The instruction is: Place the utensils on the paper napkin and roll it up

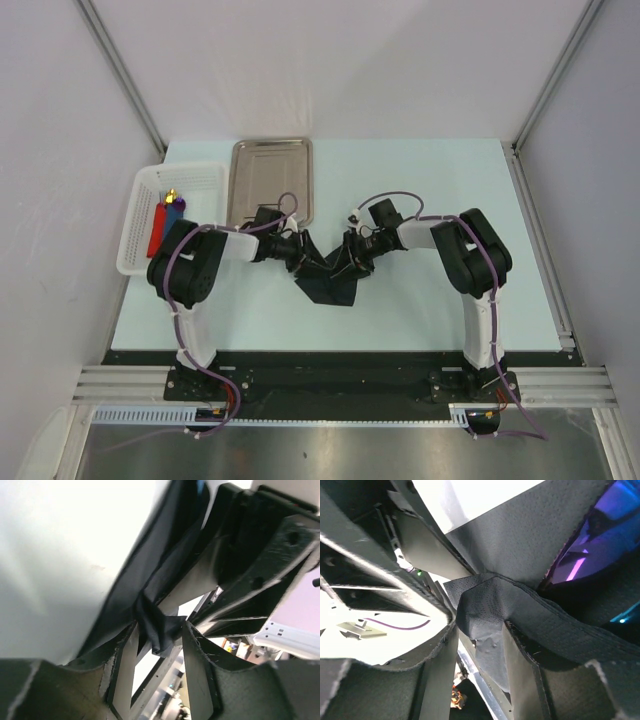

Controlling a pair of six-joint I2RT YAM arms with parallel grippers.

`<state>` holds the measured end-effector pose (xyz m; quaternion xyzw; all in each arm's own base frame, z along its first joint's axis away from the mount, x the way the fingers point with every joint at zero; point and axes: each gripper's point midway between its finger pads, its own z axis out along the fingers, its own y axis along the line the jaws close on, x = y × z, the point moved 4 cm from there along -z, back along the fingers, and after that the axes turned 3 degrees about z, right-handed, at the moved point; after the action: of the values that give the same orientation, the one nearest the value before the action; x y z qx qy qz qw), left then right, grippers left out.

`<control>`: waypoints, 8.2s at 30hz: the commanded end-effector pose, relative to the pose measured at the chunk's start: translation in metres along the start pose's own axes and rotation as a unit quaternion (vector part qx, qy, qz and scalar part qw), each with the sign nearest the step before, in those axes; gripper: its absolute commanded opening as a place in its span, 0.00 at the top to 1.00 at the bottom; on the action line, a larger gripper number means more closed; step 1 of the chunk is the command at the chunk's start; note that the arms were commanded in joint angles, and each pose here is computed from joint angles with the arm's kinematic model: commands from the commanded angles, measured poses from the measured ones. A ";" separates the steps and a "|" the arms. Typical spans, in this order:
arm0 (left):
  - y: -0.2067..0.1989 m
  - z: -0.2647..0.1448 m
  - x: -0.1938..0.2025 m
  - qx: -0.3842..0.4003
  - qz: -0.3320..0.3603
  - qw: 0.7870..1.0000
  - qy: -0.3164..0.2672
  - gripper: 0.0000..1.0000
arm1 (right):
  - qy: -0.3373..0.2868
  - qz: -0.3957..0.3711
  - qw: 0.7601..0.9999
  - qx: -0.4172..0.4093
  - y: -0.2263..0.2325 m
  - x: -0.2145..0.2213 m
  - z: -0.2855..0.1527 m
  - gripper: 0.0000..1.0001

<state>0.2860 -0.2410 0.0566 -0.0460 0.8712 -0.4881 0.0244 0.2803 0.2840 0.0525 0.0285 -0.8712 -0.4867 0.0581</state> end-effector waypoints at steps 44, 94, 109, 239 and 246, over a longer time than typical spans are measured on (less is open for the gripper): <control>-0.016 0.004 0.002 -0.042 -0.001 0.998 0.053 0.80 | -0.040 -0.083 0.996 -0.003 0.005 -0.004 -0.008 0.50; 0.006 -0.014 0.016 -0.106 0.010 0.994 0.026 1.00 | -0.062 -0.143 0.981 0.114 0.017 -0.033 -0.006 0.85; 0.007 -0.017 0.020 -0.107 0.013 0.994 0.024 1.00 | -0.053 -0.135 0.981 0.130 0.003 -0.033 0.006 0.84; 0.056 -0.061 0.023 -0.135 0.141 0.980 -0.027 0.35 | -0.064 -0.127 0.978 0.155 -0.044 -0.046 0.004 0.86; 0.041 -0.046 0.005 -0.106 0.163 0.980 -0.039 0.39 | -0.065 -0.127 0.977 0.159 -0.046 -0.046 0.003 0.86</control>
<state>0.2643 -0.1826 0.0544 0.0577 0.9024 -0.4172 0.0913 0.3158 0.2812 0.0441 0.1133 -0.9053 -0.4077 -0.0368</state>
